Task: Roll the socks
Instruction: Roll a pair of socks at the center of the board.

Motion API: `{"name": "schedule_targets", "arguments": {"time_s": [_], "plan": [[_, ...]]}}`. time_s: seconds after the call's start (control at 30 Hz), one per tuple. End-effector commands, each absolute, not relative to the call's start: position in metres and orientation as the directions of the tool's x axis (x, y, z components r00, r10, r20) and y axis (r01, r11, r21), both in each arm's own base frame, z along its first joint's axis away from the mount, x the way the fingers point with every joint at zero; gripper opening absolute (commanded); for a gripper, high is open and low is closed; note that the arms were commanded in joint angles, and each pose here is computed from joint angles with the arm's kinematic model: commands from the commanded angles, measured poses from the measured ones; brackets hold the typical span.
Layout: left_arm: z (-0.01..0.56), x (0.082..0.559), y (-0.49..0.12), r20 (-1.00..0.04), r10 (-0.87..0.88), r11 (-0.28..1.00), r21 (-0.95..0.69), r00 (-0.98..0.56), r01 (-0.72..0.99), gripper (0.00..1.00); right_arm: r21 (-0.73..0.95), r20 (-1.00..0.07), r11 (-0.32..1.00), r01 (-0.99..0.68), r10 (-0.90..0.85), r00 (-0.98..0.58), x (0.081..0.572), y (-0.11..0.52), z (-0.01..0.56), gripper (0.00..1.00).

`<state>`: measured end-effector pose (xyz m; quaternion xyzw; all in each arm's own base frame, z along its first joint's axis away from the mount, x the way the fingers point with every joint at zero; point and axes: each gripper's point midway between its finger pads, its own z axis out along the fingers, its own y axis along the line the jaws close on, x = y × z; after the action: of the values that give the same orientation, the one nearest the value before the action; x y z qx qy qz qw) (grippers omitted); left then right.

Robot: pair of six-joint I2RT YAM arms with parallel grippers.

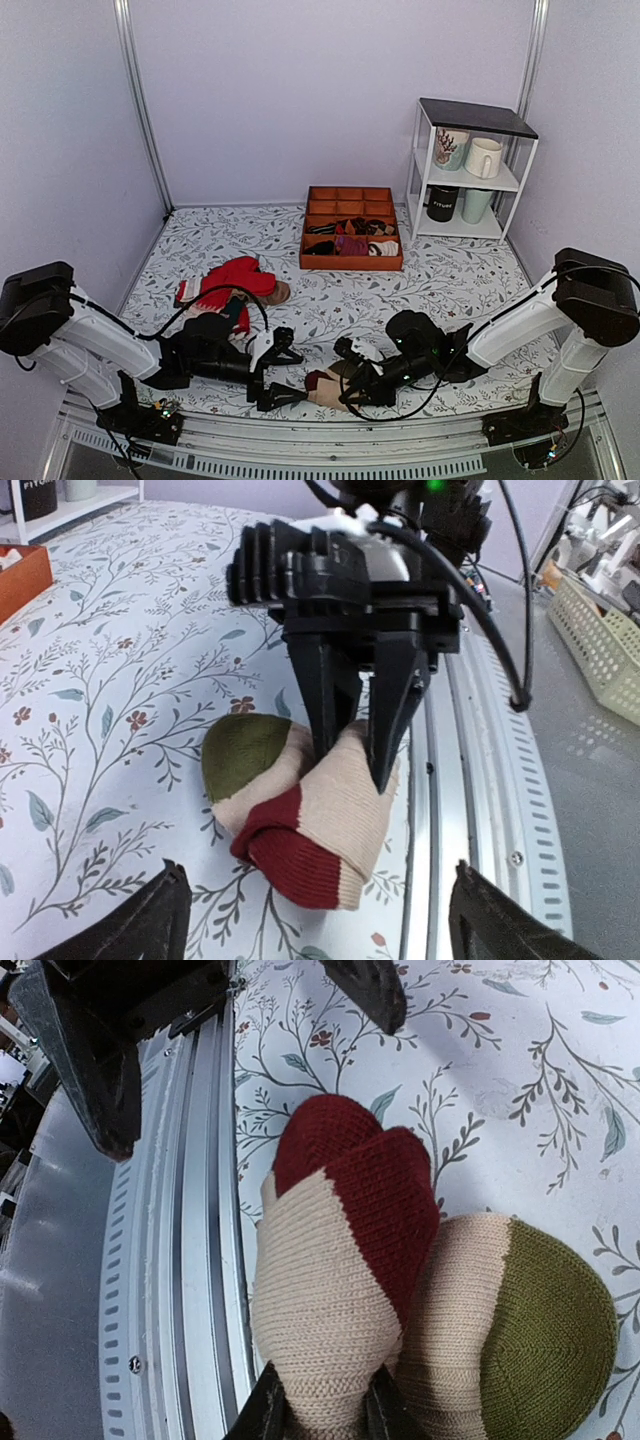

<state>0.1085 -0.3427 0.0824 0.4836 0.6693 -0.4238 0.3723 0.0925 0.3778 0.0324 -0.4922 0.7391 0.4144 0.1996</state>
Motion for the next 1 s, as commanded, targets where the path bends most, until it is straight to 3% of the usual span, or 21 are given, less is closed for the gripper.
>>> {"name": "schedule_targets", "arguments": {"time_s": [0.0,0.13,0.67,0.97], "plan": [[0.095,0.094,-0.349,-0.96,0.252,0.071,-0.108,-0.122,0.992,0.89,0.467,-0.514,0.282,-0.838,-0.684,-0.517,0.079,0.34,-0.022,0.19],[0.095,0.097,-0.353,-0.968,0.241,0.075,-0.056,-0.073,0.996,0.99,0.467,-0.506,0.295,-0.834,-0.684,-0.525,0.08,0.338,-0.024,0.2],[0.067,0.079,-0.374,-0.953,0.299,-0.048,-0.073,-0.055,0.996,0.93,0.463,-0.491,0.326,-0.824,-0.68,-0.545,0.085,0.335,-0.028,0.19],[0.027,0.075,-0.388,-0.892,0.443,-0.049,-0.125,-0.091,0.991,0.86,0.47,-0.486,0.325,-0.821,-0.681,-0.548,0.084,0.335,-0.028,0.19]]}}
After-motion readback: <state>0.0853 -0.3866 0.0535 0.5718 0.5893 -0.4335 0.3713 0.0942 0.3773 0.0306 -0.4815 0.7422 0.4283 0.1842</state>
